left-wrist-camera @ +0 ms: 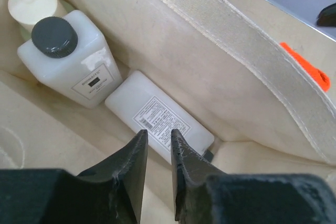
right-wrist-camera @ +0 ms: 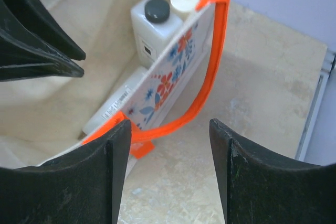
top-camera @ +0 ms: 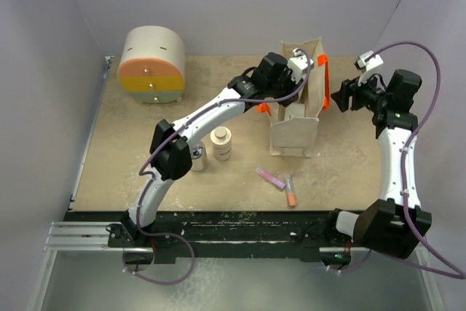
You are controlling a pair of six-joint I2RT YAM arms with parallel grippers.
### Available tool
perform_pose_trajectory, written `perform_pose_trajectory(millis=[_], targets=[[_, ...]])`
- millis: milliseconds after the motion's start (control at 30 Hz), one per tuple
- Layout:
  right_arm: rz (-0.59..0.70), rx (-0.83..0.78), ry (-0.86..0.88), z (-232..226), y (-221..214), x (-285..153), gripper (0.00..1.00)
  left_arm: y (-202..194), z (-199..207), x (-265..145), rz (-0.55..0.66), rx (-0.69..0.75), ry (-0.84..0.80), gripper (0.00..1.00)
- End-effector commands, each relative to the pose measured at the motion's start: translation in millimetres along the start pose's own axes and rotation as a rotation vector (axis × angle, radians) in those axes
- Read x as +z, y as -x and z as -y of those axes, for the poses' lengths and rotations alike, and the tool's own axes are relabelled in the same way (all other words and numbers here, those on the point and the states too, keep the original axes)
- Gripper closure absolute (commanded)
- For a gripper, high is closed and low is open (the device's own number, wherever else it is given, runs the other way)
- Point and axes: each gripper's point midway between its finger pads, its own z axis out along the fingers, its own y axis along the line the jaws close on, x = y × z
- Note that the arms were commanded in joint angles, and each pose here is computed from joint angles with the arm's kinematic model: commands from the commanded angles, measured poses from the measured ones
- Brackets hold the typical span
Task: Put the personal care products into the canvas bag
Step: Move the canvas bag to the center of the board.
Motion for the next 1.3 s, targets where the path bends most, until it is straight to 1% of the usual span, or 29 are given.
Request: perform_pose_trajectory(millis=[0, 133, 267, 300, 367, 467, 533, 633, 700, 800, 933, 1000, 1033, 1133, 1200, 1267], targets=[[0.129, -0.125, 0.069, -23, 60, -18, 0.36, 81, -5, -62, 0.206, 0.003, -0.035, 0.69], [0.152, -0.178, 0.078, -34, 85, -14, 0.34, 89, -27, -90, 0.225, -0.022, 0.028, 0.60], [0.110, -0.207, 0.107, -56, 95, 6, 0.34, 82, -51, -113, 0.216, -0.090, 0.107, 0.51], [0.103, -0.206, 0.118, -64, 97, 12, 0.34, 77, -57, -115, 0.203, -0.110, 0.132, 0.46], [0.068, -0.179, 0.114, -69, 94, 27, 0.34, 64, -63, -114, 0.175, -0.159, 0.139, 0.34], [0.012, -0.129, 0.114, -74, 83, 48, 0.34, 41, -55, -102, 0.120, -0.256, 0.057, 0.22], [-0.034, -0.110, 0.133, -80, 72, 58, 0.34, 30, -47, -92, 0.088, -0.305, 0.001, 0.19], [-0.086, -0.136, 0.184, -89, 58, 60, 0.35, 18, -38, -76, 0.060, -0.355, -0.066, 0.19], [-0.105, -0.183, 0.251, -100, 54, 51, 0.34, 8, -38, -67, 0.034, -0.387, -0.069, 0.19], [-0.135, -0.223, 0.333, -114, 51, 31, 0.31, 3, -37, -61, 0.024, -0.416, -0.083, 0.20], [-0.165, -0.272, 0.422, -130, 53, 6, 0.26, -3, -37, -55, 0.007, -0.452, -0.090, 0.25], [-0.186, -0.292, 0.449, -135, 51, -8, 0.24, -5, -38, -54, 0.004, -0.483, -0.096, 0.32], [-0.198, -0.299, 0.456, -137, 49, -13, 0.23, -5, -38, -54, 0.004, -0.490, -0.102, 0.37], [-0.242, -0.338, 0.472, -139, 38, -23, 0.22, 4, -37, -56, 0.028, -0.482, -0.120, 0.60], [-0.265, -0.367, 0.486, -139, 31, -26, 0.22, 13, -36, -61, 0.049, -0.473, -0.123, 0.78], [-0.277, -0.388, 0.486, -138, 25, -24, 0.22, 20, -37, -67, 0.061, -0.466, -0.117, 0.99]])
